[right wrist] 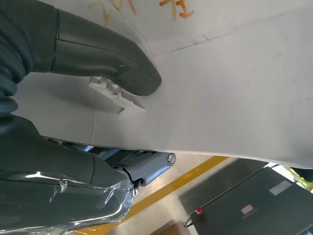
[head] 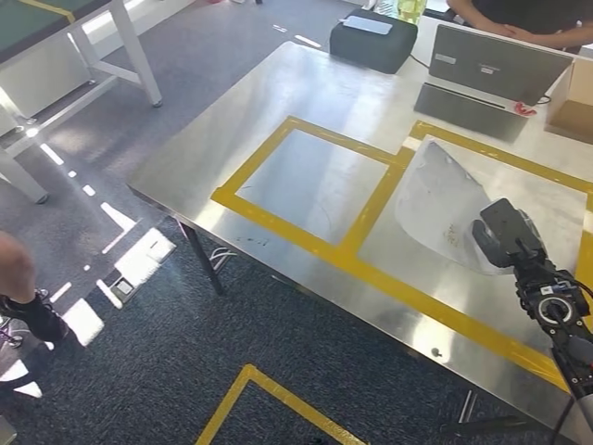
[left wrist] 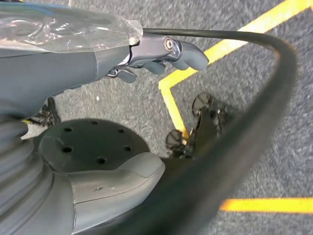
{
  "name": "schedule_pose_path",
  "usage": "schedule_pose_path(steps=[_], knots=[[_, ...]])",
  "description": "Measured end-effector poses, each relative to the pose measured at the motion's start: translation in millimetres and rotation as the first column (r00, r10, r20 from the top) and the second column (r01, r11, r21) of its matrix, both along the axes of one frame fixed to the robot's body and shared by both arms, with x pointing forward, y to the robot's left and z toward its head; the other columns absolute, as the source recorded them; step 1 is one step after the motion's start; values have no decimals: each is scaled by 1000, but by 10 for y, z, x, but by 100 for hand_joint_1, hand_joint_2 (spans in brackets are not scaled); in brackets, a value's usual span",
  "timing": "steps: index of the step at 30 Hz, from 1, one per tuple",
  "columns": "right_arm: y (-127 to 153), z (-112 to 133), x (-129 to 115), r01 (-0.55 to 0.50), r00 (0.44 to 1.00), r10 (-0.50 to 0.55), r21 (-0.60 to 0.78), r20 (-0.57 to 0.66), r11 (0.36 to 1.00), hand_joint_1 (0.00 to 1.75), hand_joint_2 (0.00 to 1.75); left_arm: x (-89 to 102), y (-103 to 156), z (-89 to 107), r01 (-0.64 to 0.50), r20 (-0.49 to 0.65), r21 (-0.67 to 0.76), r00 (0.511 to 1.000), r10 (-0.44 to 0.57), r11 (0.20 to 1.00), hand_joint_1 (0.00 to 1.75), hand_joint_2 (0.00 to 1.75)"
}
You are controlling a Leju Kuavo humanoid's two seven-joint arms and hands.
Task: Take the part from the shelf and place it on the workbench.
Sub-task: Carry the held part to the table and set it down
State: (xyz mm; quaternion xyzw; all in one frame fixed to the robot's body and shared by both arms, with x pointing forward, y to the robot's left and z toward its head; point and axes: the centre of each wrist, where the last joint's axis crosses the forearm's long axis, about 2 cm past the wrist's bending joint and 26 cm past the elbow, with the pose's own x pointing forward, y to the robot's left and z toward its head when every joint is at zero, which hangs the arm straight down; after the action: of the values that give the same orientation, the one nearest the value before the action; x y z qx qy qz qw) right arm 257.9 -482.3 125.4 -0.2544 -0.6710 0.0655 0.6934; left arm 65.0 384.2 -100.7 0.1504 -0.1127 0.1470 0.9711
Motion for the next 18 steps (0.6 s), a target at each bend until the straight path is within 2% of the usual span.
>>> schedule_pose_path(steps=[11,18], knots=[[-435,-110,-256,147,989,-146,24,-23,989,175,175,-26,31,1,1,-3,4,1000,-1,1000,0,175],[-583,-141,-358,208,978,-207,32,-35,978,175,175,-17,49,6,1,0,7,1000,-1,1000,0,175]])
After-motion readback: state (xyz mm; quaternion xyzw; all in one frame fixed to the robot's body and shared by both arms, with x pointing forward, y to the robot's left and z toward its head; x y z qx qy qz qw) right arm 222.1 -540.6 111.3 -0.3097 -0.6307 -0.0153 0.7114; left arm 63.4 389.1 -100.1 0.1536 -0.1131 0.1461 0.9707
